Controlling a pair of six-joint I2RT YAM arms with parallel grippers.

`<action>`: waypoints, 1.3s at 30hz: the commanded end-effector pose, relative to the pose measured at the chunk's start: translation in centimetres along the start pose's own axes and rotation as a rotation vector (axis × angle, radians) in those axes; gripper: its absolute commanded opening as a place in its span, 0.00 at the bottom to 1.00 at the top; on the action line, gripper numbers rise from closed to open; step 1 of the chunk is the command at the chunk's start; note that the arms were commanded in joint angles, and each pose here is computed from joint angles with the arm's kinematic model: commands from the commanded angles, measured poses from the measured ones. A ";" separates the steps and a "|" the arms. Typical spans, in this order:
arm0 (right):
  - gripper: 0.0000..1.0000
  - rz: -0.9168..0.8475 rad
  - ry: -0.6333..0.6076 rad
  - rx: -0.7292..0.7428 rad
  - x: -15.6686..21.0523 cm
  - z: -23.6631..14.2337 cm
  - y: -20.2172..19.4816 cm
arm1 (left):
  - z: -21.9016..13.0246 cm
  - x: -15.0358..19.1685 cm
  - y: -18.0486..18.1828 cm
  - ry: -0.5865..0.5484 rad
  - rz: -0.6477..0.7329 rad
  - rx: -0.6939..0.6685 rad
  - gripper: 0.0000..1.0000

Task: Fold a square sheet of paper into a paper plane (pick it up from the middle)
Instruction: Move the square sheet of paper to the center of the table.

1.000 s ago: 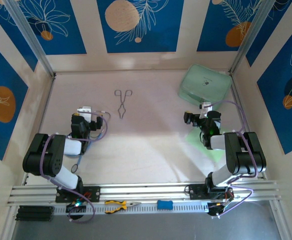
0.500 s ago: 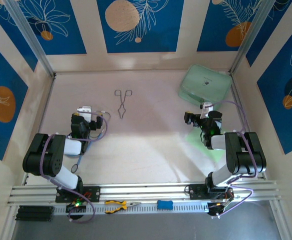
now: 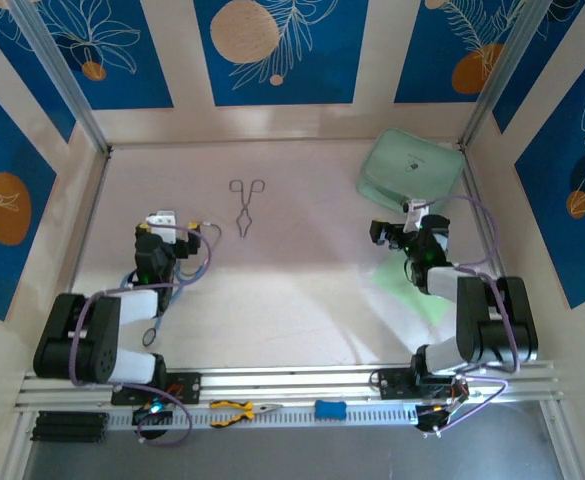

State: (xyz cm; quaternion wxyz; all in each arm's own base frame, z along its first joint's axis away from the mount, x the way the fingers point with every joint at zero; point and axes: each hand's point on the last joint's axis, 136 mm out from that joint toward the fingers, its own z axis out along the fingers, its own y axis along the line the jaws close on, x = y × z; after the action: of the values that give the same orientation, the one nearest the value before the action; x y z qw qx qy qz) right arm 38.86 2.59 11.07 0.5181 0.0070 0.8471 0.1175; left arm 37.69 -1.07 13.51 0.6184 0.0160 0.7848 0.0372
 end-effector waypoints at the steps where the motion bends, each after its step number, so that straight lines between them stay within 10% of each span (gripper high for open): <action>1: 0.99 0.138 0.109 0.081 -1.1 -2.5 -0.3 | -0.9 -1.0 0.6 0.028 -0.035 -0.019 1.00; 10: 0.99 0.727 0.455 0.142 4.8 -8.9 1.0 | -4.2 -2.7 0.0 0.308 -0.291 0.008 1.00; 22: 1.00 0.841 0.572 0.140 7.5 -9.8 0.7 | -7.3 -4.4 -5.5 0.428 -0.582 0.303 1.00; 39: 1.00 0.861 0.650 0.201 10.9 -9.3 -0.3 | -8.8 -3.4 -6.1 0.540 -0.630 0.314 1.00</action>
State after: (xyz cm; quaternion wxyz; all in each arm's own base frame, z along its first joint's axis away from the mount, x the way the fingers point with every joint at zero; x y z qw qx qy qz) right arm 25.80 1.95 5.93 0.1374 0.3676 0.8905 0.2304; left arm 31.23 -7.34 18.51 0.3761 -0.1278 0.8840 -0.2465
